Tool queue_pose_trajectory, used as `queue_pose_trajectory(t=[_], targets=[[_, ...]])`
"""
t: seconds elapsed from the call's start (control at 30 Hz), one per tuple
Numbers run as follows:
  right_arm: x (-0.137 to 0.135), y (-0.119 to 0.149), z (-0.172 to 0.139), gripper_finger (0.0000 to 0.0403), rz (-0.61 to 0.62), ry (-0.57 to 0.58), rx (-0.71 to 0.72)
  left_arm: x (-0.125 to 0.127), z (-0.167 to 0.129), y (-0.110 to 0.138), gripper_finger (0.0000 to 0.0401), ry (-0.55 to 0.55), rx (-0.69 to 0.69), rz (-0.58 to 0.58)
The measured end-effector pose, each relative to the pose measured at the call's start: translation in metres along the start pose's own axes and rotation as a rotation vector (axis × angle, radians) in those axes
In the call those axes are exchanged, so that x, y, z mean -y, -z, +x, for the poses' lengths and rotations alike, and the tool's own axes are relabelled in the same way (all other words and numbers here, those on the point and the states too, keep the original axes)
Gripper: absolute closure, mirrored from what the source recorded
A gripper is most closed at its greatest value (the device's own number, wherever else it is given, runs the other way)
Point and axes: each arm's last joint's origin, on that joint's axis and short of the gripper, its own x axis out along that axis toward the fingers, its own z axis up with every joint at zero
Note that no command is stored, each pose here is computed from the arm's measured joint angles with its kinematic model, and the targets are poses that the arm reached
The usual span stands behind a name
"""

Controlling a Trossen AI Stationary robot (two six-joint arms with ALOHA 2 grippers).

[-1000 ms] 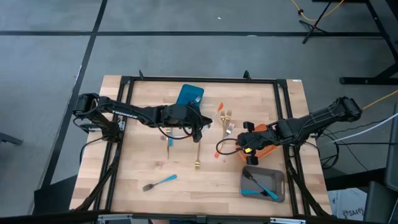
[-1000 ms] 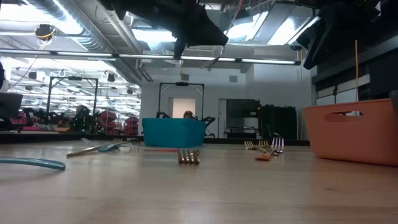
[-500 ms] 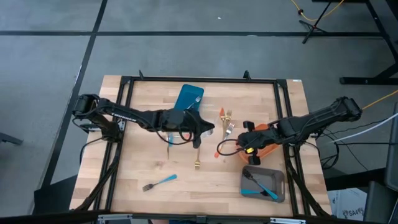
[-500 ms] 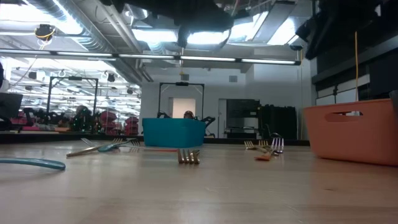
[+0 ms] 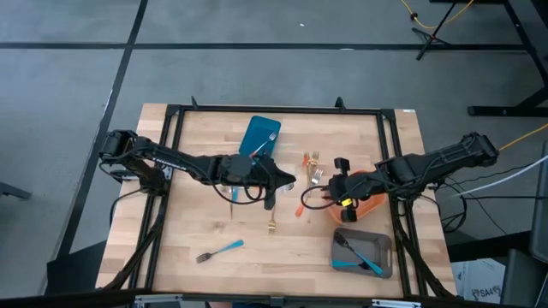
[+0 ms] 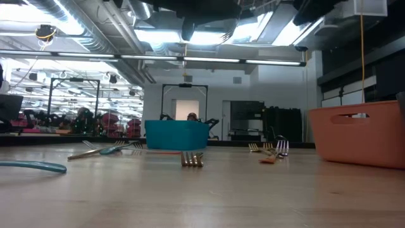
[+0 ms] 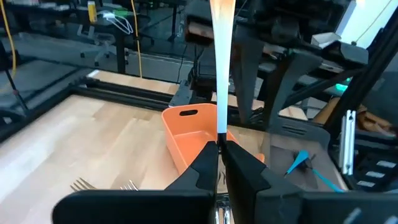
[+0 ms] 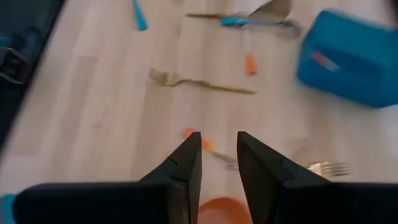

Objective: Sort silverware by color (type)
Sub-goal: Put the bottom orange fork into the blue bin

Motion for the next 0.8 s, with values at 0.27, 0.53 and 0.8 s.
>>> queue_pose_trajectory(t=[0.27,0.53,0.8], targets=[[0.009,-0.005,-0.004,0.031,-0.217,0.297,0.018,-0.01,0.002,0.0,0.039,-0.031,-0.013,0.18],[0.038,-0.006,-0.001,0.031,-0.188,0.423,-0.02,-0.034,0.005,-0.005,0.039,-0.098,-0.009,0.193],[0.079,-0.006,0.001,0.031,-0.192,0.473,-0.063,-0.054,0.006,-0.008,0.039,-0.153,-0.014,0.253]])
